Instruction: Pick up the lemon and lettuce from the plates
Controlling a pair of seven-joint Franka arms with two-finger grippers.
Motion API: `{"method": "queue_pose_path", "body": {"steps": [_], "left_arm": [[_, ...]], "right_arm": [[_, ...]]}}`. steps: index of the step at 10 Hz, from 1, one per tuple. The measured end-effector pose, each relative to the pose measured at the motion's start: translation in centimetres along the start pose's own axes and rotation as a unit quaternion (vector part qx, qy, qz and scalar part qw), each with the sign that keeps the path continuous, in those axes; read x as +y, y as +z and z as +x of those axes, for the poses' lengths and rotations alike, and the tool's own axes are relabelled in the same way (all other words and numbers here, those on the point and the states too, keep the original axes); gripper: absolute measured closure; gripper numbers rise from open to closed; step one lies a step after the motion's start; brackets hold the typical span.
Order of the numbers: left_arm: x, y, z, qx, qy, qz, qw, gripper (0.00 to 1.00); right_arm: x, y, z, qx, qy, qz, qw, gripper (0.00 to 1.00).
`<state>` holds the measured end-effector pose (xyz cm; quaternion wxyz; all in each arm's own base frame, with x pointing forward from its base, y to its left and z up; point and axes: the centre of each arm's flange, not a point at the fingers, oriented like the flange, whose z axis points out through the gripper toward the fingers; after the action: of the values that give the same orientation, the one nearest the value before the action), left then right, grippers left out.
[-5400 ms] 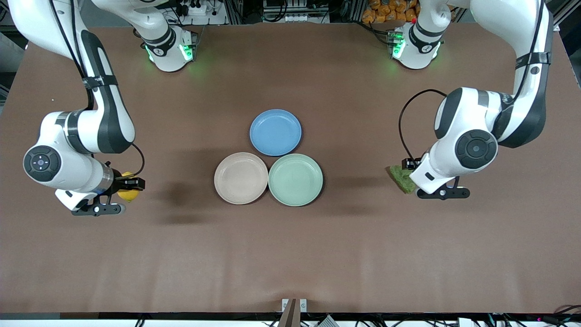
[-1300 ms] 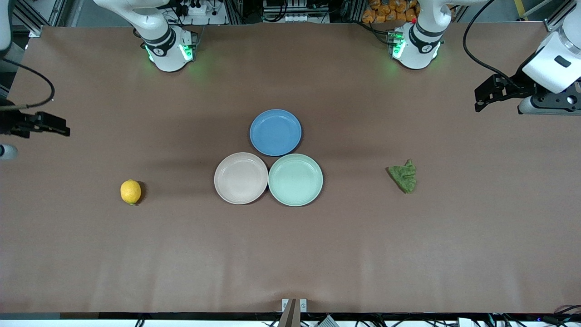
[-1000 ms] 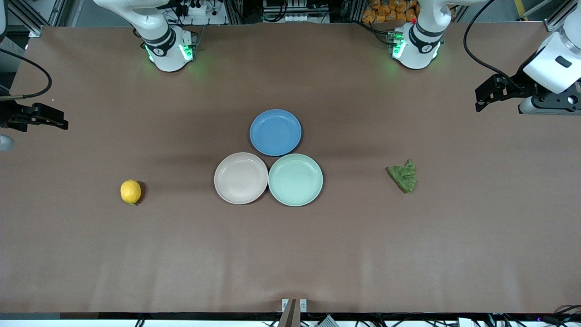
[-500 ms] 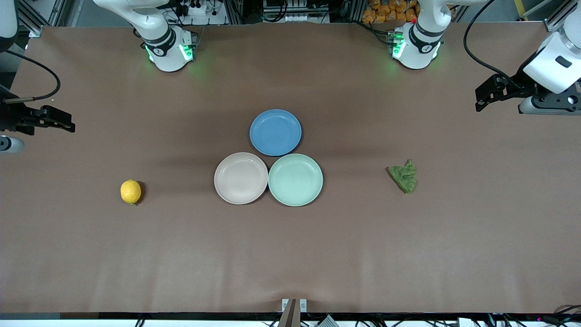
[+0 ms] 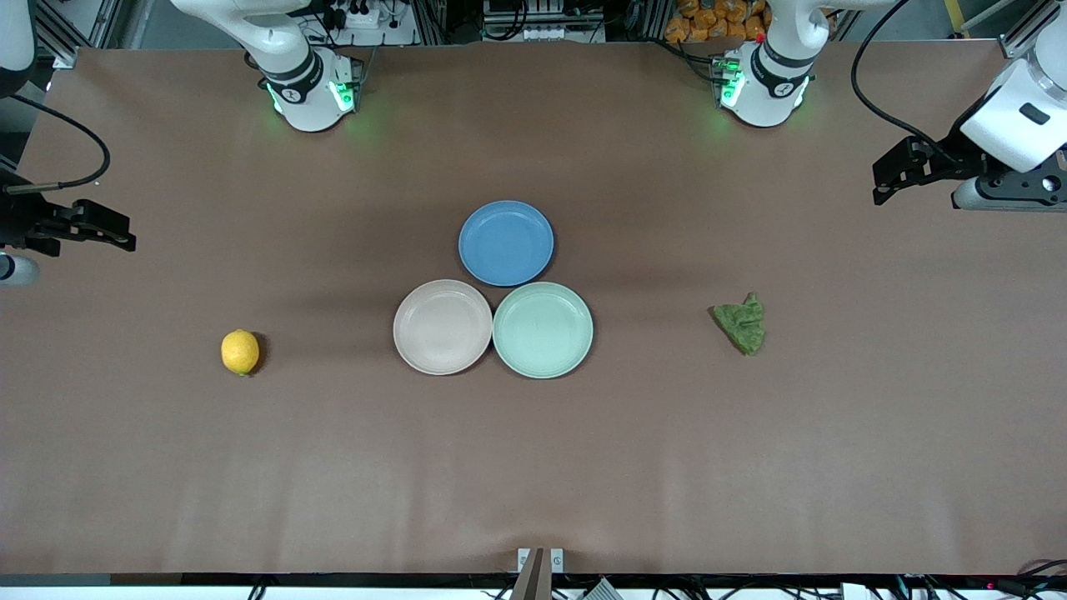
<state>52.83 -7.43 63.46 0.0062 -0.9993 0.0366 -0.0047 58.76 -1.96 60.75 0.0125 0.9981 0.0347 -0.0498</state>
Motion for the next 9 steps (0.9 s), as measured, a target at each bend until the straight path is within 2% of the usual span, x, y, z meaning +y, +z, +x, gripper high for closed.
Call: {"method": "queue_pose_path", "body": {"steps": [9], "left_arm": [[-0.02, 0.07, 0.04, -0.001, 0.000, 0.000, 1.000, 0.00]], "right_arm": [[0.33, -0.28, 0.35, 0.017, 0.003, -0.002, 1.000, 0.00]]}}
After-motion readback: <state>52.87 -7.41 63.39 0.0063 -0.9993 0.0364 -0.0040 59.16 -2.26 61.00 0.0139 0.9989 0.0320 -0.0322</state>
